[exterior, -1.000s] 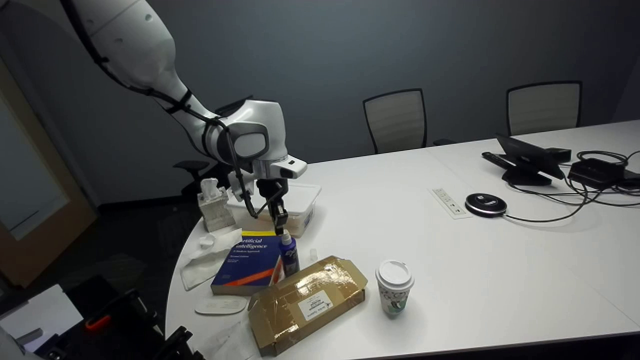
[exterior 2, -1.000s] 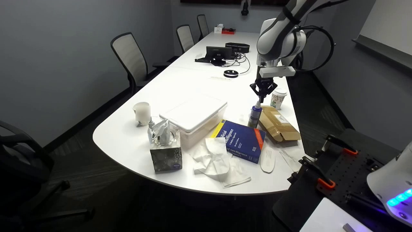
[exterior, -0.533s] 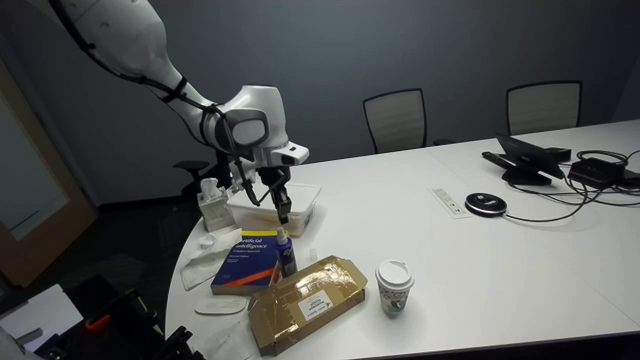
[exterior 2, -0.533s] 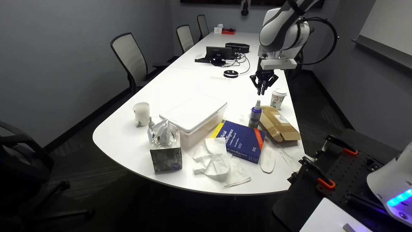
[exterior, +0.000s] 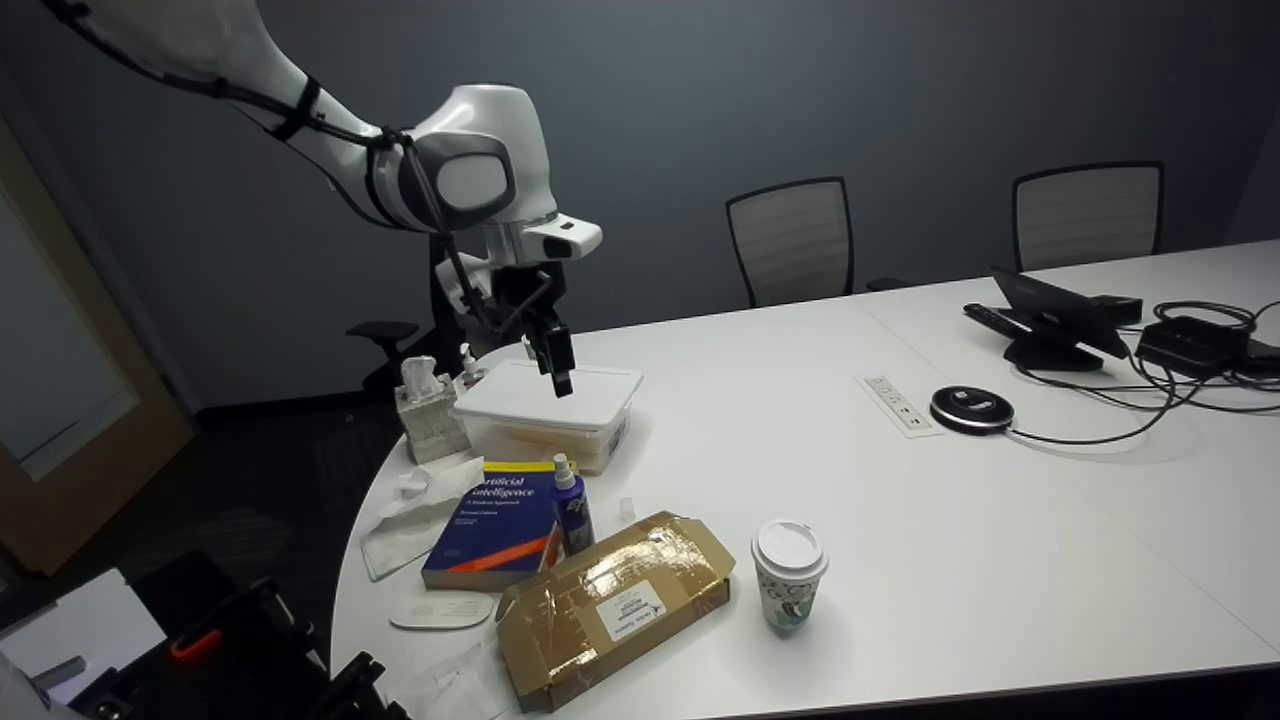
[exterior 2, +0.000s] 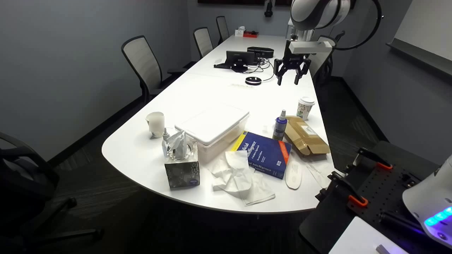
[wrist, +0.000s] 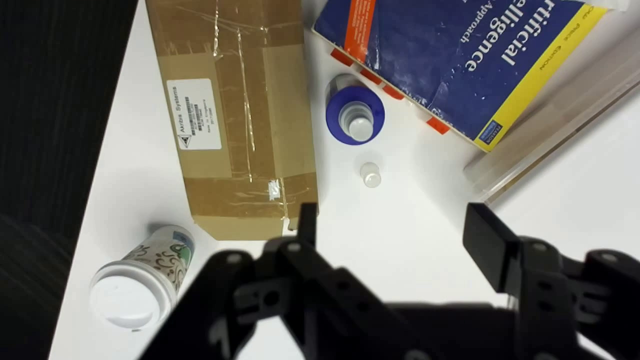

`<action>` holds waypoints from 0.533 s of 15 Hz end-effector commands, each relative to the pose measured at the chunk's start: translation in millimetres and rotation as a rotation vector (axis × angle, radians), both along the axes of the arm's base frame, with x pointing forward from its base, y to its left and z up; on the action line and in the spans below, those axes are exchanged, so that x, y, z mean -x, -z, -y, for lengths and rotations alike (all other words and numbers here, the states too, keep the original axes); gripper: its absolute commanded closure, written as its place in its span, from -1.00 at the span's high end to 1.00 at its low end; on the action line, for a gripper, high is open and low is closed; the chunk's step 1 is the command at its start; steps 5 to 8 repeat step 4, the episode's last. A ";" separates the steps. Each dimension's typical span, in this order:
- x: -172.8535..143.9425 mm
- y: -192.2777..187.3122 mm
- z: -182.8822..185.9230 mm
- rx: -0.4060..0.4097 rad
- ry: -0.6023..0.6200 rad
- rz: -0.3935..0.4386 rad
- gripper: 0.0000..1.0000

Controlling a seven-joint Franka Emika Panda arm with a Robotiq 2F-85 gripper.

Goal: Press down the spray bottle

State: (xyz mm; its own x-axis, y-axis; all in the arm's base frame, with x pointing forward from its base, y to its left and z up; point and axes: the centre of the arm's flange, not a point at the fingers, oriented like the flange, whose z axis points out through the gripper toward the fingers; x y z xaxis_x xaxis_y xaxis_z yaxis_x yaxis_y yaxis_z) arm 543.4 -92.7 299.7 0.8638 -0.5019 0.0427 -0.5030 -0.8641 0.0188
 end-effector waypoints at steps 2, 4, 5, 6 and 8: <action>12.6 -32.5 -12.5 -0.004 0.001 -0.018 1.00; 11.9 -37.3 -17.0 -0.008 -0.006 -0.021 1.00; 11.9 -37.3 -17.0 -0.008 -0.006 -0.021 1.00; 11.9 -37.3 -17.0 -0.008 -0.006 -0.021 1.00; 11.9 -37.3 -17.0 -0.008 -0.006 -0.021 1.00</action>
